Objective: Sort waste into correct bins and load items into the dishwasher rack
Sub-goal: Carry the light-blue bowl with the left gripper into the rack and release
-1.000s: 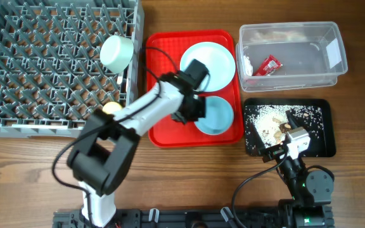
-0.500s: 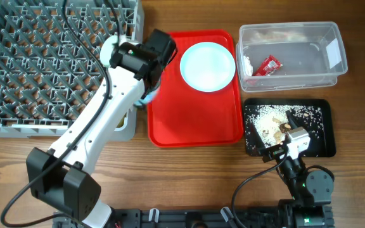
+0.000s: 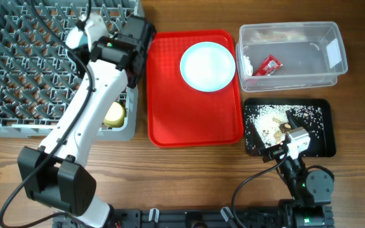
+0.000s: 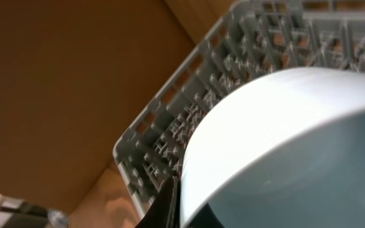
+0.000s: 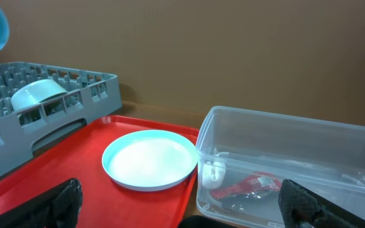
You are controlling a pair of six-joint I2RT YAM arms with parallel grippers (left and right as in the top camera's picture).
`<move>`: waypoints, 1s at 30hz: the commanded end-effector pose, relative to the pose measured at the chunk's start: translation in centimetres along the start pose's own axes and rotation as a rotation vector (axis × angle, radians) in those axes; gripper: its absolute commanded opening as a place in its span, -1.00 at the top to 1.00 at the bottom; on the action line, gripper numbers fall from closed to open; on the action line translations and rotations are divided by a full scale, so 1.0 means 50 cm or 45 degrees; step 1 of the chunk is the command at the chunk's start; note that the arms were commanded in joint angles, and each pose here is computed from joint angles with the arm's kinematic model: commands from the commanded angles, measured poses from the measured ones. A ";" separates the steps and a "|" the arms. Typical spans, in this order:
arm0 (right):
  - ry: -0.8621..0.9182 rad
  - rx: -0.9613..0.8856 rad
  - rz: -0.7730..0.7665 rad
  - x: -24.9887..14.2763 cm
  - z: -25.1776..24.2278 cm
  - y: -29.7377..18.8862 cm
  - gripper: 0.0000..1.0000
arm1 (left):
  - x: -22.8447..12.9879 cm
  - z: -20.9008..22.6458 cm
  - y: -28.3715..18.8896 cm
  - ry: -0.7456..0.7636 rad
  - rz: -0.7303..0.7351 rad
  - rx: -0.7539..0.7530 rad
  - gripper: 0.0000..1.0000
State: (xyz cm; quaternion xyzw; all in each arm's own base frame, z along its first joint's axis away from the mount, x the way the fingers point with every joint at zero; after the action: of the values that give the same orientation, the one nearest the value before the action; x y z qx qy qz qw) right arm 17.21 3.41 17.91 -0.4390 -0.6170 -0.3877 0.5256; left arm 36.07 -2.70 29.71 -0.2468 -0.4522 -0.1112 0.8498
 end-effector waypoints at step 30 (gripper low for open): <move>0.010 0.012 -0.015 0.002 0.001 -0.001 -0.99 | -0.119 -0.151 0.196 0.365 0.092 0.187 0.81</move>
State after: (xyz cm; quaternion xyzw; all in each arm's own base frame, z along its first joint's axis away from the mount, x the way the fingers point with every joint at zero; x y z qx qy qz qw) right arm 17.21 3.41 17.91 -0.4390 -0.6170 -0.3877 0.5256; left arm 42.18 1.97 18.71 -0.1982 -0.3497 -0.0724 0.9128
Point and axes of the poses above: each gripper's point midway between its finger pads, its own y axis out along the fingers, its own z axis along the line the jaws close on, x = y × z, the point moved 7 cm from there along -y, back along the fingers, and after that the axes turned 6 degrees about -y, right-handed, at the moved point
